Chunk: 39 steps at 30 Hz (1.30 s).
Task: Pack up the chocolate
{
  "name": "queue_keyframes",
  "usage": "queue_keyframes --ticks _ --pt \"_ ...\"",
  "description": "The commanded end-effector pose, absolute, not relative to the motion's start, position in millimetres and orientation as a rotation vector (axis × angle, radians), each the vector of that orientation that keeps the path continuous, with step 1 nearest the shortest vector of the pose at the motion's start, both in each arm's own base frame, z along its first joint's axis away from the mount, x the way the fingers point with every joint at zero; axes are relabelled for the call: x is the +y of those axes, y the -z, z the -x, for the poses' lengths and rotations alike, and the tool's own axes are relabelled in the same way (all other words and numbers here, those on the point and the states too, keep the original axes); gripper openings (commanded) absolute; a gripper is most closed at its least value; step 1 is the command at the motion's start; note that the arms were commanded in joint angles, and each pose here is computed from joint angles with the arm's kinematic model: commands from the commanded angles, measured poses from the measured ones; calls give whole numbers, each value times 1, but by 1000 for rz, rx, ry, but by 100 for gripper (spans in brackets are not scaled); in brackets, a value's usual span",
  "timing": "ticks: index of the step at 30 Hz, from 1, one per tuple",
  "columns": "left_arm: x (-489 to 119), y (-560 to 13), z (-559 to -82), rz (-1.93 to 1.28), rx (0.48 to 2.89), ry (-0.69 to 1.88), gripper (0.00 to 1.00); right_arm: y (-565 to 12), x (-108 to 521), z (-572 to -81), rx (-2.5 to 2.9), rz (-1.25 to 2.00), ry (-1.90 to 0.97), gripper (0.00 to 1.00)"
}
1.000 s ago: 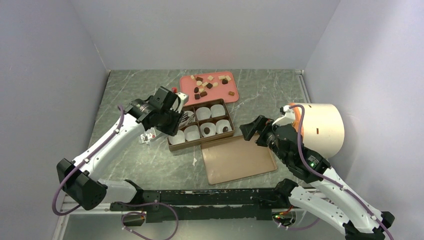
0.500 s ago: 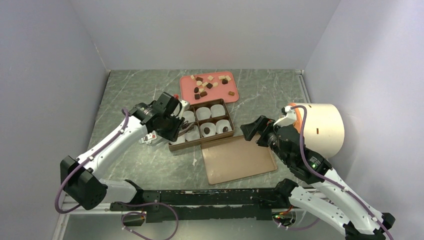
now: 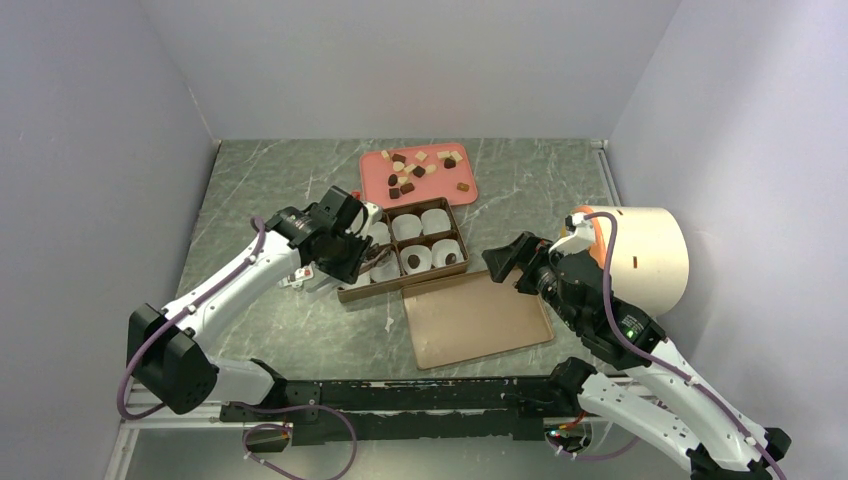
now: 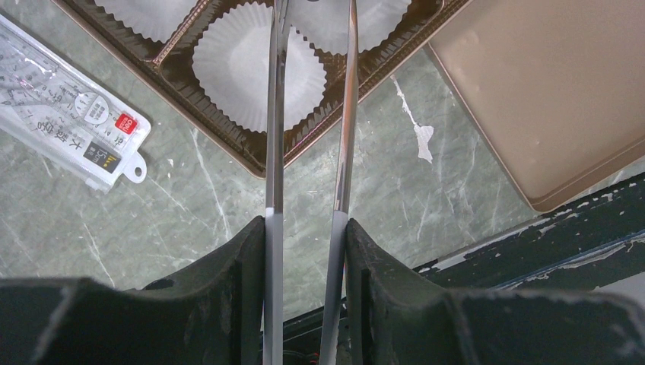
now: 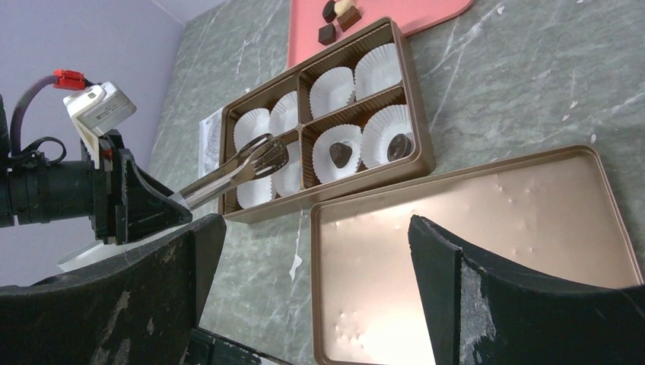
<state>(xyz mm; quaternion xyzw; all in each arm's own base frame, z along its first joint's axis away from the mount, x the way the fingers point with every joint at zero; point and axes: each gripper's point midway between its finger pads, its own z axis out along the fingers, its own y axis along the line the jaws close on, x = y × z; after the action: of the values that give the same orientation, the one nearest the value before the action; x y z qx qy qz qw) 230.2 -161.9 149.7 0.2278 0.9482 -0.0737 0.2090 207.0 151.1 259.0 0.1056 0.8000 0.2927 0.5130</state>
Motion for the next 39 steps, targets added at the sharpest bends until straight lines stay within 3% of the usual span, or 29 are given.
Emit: queue_keyframes --ticks 1,21,39 --pt "-172 -154 -238 -638 2592 245 32 -276 148 -209 1877 -264 -710 96" --pt "-175 -156 -243 -647 2582 247 45 -268 147 -211 1884 -270 -692 96" --pt "-183 -196 -252 -585 2497 298 39 -264 146 -211 1887 -270 -682 97"
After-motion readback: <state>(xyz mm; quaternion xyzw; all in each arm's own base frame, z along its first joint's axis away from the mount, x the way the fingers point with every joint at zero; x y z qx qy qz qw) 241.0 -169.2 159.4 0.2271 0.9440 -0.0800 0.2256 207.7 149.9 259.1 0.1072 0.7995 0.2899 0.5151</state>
